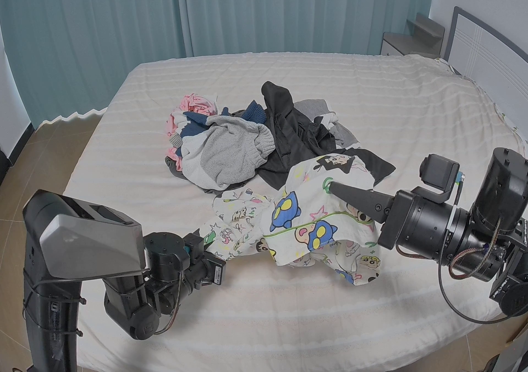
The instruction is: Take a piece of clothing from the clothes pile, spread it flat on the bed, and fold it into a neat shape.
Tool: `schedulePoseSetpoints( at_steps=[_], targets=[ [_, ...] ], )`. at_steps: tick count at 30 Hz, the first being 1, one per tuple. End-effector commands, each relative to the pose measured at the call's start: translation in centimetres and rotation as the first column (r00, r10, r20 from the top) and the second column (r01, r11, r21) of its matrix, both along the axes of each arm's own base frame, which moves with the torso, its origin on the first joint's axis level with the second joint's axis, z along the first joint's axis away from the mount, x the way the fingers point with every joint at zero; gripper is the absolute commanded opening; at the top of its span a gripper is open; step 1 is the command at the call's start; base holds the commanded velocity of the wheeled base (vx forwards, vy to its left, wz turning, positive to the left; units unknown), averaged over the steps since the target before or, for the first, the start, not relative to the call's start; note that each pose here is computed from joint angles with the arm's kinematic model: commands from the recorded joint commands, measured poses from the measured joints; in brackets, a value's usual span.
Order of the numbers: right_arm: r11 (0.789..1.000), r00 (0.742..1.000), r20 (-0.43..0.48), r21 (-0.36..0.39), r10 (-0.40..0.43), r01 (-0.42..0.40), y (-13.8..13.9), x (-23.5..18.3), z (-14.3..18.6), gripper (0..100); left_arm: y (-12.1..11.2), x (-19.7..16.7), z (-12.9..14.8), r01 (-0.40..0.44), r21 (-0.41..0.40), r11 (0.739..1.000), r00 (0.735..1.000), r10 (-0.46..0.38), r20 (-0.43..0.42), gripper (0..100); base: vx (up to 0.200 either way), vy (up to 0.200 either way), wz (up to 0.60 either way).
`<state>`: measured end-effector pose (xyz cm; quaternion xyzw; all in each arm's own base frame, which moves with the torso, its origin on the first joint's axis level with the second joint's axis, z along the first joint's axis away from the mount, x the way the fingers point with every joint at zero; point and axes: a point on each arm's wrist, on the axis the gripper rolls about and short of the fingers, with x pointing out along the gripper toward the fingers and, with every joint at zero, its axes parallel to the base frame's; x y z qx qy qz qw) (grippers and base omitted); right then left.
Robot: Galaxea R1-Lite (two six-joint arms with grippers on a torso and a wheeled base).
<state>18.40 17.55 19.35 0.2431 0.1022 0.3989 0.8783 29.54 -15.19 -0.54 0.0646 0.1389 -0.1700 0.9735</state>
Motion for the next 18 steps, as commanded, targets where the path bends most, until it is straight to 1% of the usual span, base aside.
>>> schedulePoseSetpoints(
  at_steps=[1,3,4,5,8,10,13,14,16,17,18],
  targets=[
    [1.000,1.000,0.016,0.005,-0.013,0.013,-0.7,-0.6,0.4,0,0.9,-1.7,4.3,-0.028,-0.119,0.993,0.998,0.035,0.060,0,0.000,0.000,0.00],
    [1.000,1.000,0.017,0.005,-0.024,0.024,-0.9,-0.8,0.7,0,1.2,-2.2,5.7,-0.042,-0.159,0.986,0.995,0.055,0.082,0,0.000,0.000,0.00],
    [1.000,1.000,0.017,0.005,-0.024,0.024,-0.9,-0.8,0.7,0,1.2,-2.2,5.7,-0.042,-0.159,0.986,0.995,0.055,0.082,0,0.000,0.000,0.00],
    [1.000,0.999,0.021,0.009,-0.030,0.030,-1.1,-1.0,1.1,0,1.7,-2.9,6.9,-0.051,-0.189,0.981,0.993,0.071,0.099,0,0.000,0.000,0.00],
    [0.999,0.999,0.043,0.012,-0.031,0.030,-1.6,-1.5,1.8,0,2.6,-4.5,9.0,-0.047,-0.214,0.976,0.988,0.077,0.137,0,0.000,0.000,0.00],
    [0.999,0.997,0.073,-0.004,-0.033,0.033,-1.9,-1.8,2.1,0,3.2,-5.8,10.7,-0.043,-0.237,0.970,0.980,0.087,0.177,0,0.000,0.000,0.00],
    [0.999,0.995,0.093,-0.007,-0.034,0.034,-2.0,-2.0,2.3,0,3.5,-6.5,11.6,-0.050,-0.251,0.967,0.974,0.103,0.203,0,0.000,0.000,0.00],
    [0.999,0.993,0.109,-0.007,-0.038,0.038,-2.2,-2.1,2.6,0,3.9,-7.1,12.9,-0.064,-0.276,0.959,0.961,0.135,0.243,0,0.000,0.000,0.00],
    [0.999,0.990,0.130,-0.013,-0.049,0.051,-2.3,-2.3,2.8,0,4.4,-7.9,14.2,-0.071,-0.302,0.951,0.946,0.160,0.281,0,0.000,0.000,0.00],
    [0.998,0.990,0.132,-0.015,-0.052,0.055,-2.4,-2.3,2.8,0,4.4,-7.9,14.3,-0.071,-0.304,0.950,0.945,0.162,0.284,0,0.000,0.000,0.00],
    [0.997,0.986,0.155,-0.031,-0.064,0.070,-2.4,-2.3,2.9,0,4.8,-8.6,15.3,-0.073,-0.326,0.943,0.932,0.181,0.313,0,0.000,0.000,0.00]
  ],
)
